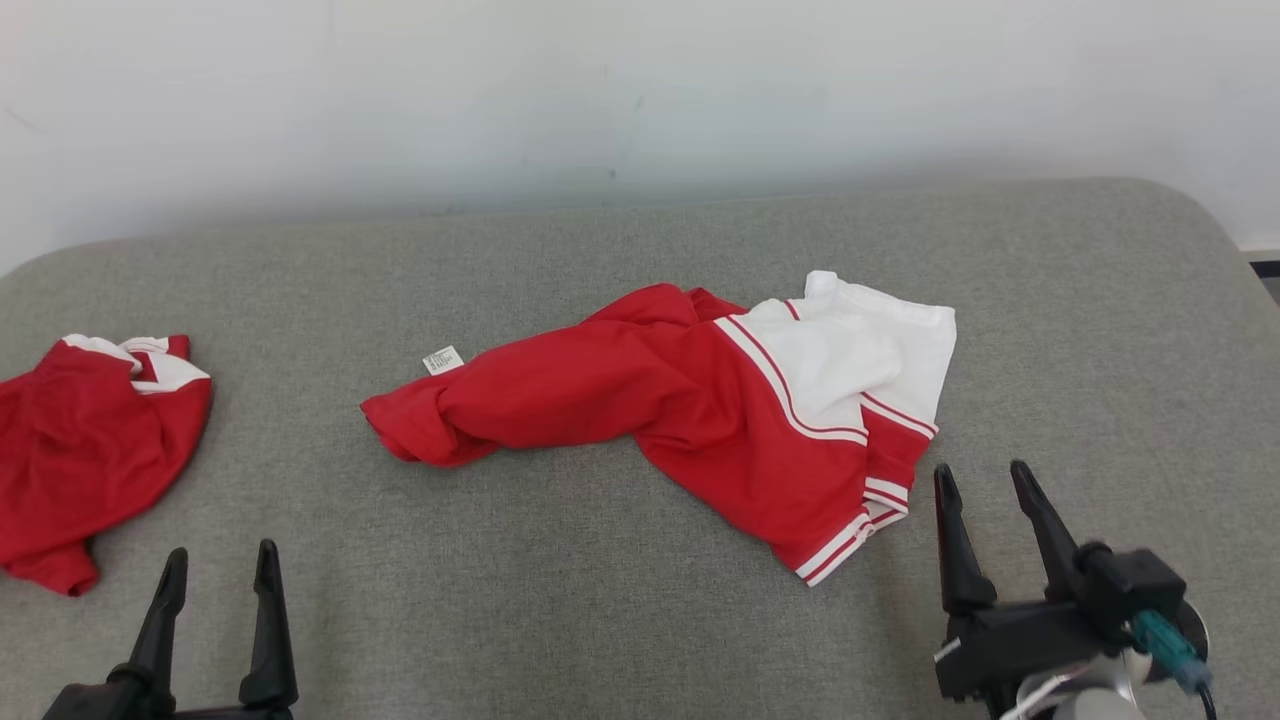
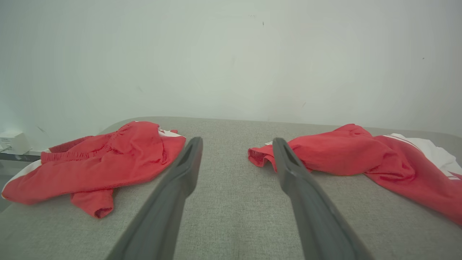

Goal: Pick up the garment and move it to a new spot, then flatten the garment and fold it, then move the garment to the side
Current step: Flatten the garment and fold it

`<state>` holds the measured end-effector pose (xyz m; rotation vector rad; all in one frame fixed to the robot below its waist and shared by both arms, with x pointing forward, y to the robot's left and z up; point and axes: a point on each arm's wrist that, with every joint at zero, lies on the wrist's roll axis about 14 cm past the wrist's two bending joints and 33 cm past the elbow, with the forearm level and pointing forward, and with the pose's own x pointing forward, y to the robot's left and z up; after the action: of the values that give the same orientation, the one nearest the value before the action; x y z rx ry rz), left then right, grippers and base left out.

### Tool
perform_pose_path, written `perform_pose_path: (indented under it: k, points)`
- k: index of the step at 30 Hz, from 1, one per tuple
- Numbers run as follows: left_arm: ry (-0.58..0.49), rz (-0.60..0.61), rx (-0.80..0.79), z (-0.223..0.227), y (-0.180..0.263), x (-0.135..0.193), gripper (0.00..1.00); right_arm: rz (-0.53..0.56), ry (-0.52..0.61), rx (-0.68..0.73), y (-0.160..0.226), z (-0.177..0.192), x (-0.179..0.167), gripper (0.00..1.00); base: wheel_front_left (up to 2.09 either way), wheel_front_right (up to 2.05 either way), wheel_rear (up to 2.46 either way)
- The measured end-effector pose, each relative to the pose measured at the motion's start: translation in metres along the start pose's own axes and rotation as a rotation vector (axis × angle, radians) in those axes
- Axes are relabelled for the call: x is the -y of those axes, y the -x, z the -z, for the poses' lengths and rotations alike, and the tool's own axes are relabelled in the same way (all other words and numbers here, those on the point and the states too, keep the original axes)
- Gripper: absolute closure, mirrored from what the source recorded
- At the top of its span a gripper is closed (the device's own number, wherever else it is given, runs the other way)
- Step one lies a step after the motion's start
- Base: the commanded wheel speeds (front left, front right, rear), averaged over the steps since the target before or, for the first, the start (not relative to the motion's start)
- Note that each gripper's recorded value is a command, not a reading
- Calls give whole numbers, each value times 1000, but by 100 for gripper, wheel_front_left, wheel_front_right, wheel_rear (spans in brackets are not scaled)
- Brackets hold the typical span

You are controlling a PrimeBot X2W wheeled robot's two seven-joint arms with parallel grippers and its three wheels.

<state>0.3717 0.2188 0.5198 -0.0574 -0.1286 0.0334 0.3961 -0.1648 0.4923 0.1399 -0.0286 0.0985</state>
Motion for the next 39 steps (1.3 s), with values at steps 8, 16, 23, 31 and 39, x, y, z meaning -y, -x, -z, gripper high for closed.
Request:
perform_pose_path:
  k: [8, 16, 23, 31, 39]
  points:
    - [9, 9, -10, 6, -10, 6, 0, -34, 76, -18, -43, -11, 4, 0, 0, 0, 0]
    - [13, -4, -31, 15, -18, 3, 0, -48, 153, -115, -87, -1, 20, 0, 0, 0, 0]
    - [14, -15, -57, 26, -24, 1, 0, -49, 161, -234, -113, 30, 30, 0, 0, 0, 0]
    - [17, -20, -83, 38, -31, 0, 0, -55, 125, -347, -128, 71, 26, 0, 0, 0, 0]
    - [13, -34, -102, 44, -31, -5, 0, -72, 74, -394, -134, 94, 11, 100, 0, 0, 0]
